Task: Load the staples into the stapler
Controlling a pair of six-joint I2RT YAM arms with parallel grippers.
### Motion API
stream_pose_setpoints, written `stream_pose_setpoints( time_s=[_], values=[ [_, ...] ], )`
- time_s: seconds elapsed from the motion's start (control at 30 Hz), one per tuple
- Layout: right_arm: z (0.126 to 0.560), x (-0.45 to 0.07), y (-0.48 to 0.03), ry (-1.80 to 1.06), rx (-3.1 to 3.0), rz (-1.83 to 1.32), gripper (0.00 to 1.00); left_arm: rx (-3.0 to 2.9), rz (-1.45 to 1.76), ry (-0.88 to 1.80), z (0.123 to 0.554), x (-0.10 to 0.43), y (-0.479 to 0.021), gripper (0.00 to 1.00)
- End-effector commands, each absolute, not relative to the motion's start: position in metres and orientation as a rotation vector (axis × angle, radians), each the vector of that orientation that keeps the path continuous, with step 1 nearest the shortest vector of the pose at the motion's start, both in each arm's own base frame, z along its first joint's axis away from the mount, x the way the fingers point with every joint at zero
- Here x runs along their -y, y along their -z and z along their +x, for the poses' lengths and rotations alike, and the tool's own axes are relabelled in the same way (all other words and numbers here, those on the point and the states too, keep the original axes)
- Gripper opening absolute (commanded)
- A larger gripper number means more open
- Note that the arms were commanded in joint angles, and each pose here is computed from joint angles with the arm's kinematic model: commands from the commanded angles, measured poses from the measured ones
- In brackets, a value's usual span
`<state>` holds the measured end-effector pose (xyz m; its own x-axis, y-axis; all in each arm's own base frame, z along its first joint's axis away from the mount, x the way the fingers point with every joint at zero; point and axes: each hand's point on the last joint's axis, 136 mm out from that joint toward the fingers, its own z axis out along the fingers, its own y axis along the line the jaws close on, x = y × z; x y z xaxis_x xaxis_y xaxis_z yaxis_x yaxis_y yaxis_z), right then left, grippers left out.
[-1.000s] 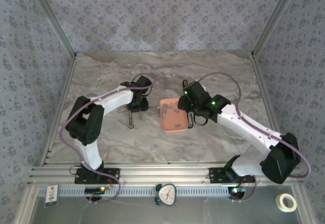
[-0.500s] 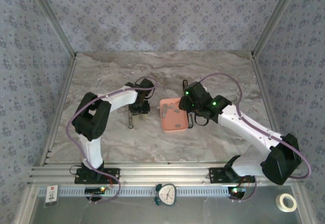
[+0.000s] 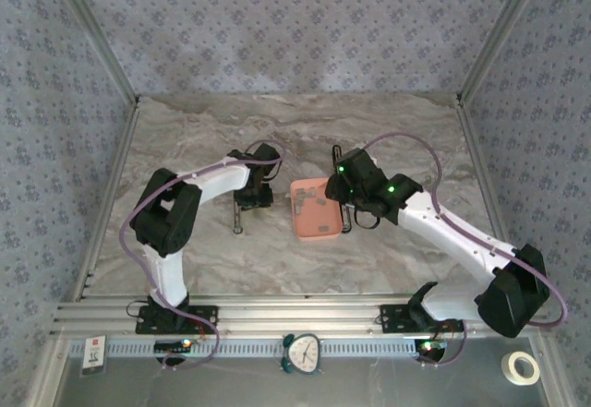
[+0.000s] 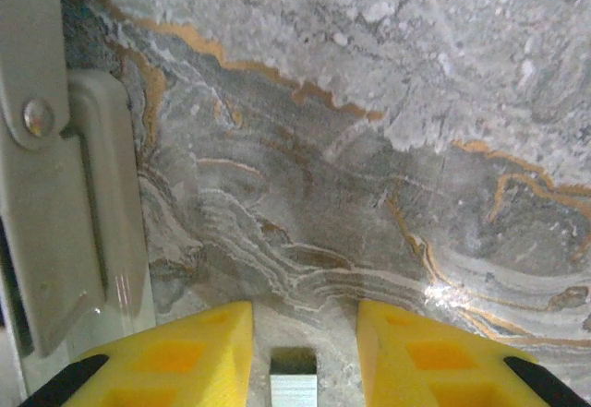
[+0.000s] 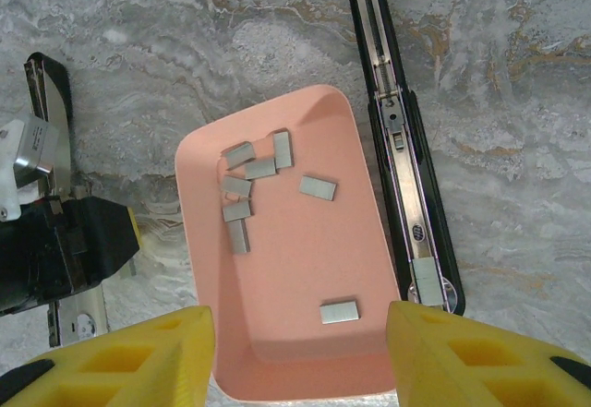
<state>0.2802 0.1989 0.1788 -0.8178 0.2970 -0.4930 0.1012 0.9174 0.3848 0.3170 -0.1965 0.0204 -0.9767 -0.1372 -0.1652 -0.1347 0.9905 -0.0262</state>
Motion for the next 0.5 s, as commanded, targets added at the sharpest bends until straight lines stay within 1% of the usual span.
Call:
stream_pose_setpoints(
  time_s=[0.0,0.27,0.43,0.47],
  values=[
    [0.2827,-0.1925,-0.1840,-0.451,-2.478,0.307,0.54,-3.017,-0.194,0.043,0.2965,0.1990,-0.0263,0.34],
    [0.2803,-0.1916,-0.1815,-0.445,-2.482,0.304,0.53,-3.023,-0.197,0.042,0.2906,0.1957,-0.0275,0.32],
    [0.2796,-0.1908,-0.1813,-0.444,-2.480,0.307,0.53,-3.012,-0.197,0.023,0.2915,0.1928,-0.0263,0.27],
    [0.2796,-0.1905,-0.1816,-0.443,-2.478,0.308,0.53,-3.008,-0.194,0.020,0.2925,0.1927,-0.0260,0.25]
  ],
)
